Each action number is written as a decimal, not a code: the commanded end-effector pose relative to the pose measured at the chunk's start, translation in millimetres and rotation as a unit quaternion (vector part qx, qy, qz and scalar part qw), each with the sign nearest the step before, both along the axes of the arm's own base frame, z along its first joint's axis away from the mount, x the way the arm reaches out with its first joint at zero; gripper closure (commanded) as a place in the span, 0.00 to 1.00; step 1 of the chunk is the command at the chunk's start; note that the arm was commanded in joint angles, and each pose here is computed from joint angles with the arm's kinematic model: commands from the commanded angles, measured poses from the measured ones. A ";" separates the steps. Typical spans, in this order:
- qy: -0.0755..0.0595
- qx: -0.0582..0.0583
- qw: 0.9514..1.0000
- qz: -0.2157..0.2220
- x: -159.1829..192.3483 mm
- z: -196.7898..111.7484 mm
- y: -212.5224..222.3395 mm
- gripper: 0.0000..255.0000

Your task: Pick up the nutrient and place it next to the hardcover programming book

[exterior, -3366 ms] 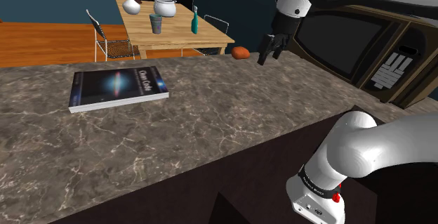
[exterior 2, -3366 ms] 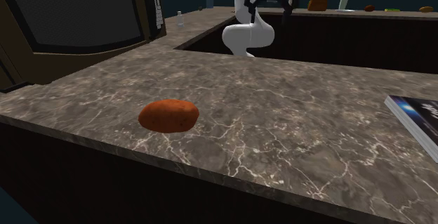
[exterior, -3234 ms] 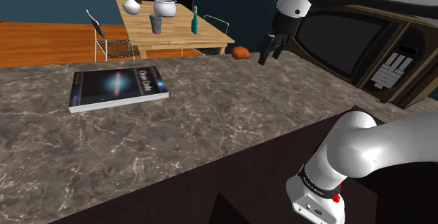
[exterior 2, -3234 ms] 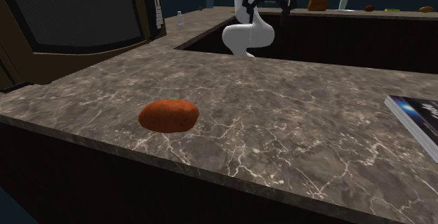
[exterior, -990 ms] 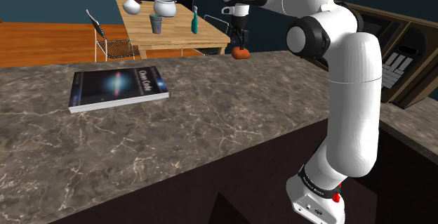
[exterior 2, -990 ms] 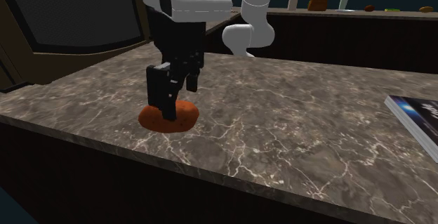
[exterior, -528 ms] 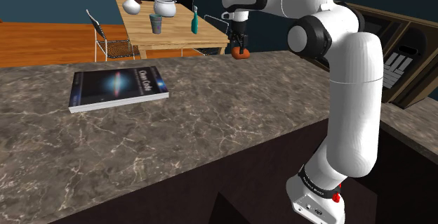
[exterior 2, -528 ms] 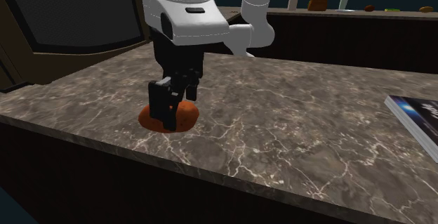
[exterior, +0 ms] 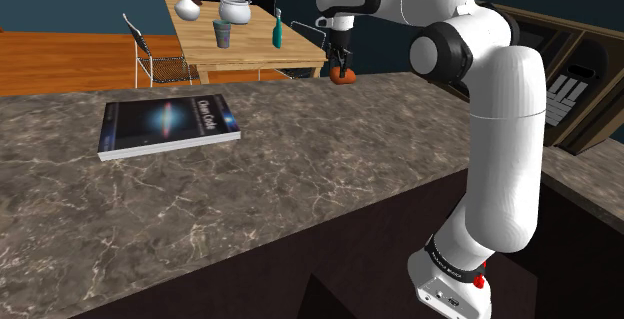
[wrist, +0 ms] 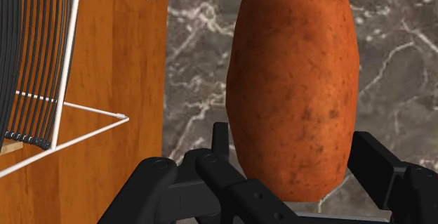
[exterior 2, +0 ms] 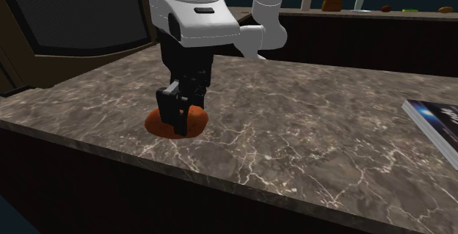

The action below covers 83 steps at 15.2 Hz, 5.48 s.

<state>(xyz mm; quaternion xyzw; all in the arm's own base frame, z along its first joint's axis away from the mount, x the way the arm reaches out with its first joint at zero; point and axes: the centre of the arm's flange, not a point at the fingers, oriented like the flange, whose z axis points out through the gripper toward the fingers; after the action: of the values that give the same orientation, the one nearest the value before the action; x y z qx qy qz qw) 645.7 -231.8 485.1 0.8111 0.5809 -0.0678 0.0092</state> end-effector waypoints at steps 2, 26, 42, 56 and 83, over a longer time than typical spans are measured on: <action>0.000 0.000 1.000 0.000 -0.1 -0.4 -0.2 1.00; 0.000 0.000 1.000 0.000 -2.8 93.0 12.8 1.00; 0.000 0.000 1.000 0.000 -45.9 93.1 219.5 1.00; 0.000 0.000 1.000 0.000 -83.7 93.2 400.4 1.00; 0.000 0.000 1.000 0.000 -145.9 72.3 698.7 1.00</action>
<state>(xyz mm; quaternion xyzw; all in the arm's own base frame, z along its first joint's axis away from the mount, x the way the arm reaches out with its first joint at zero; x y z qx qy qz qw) 499.6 467.0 562.8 0.8110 0.5809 -0.0687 0.0090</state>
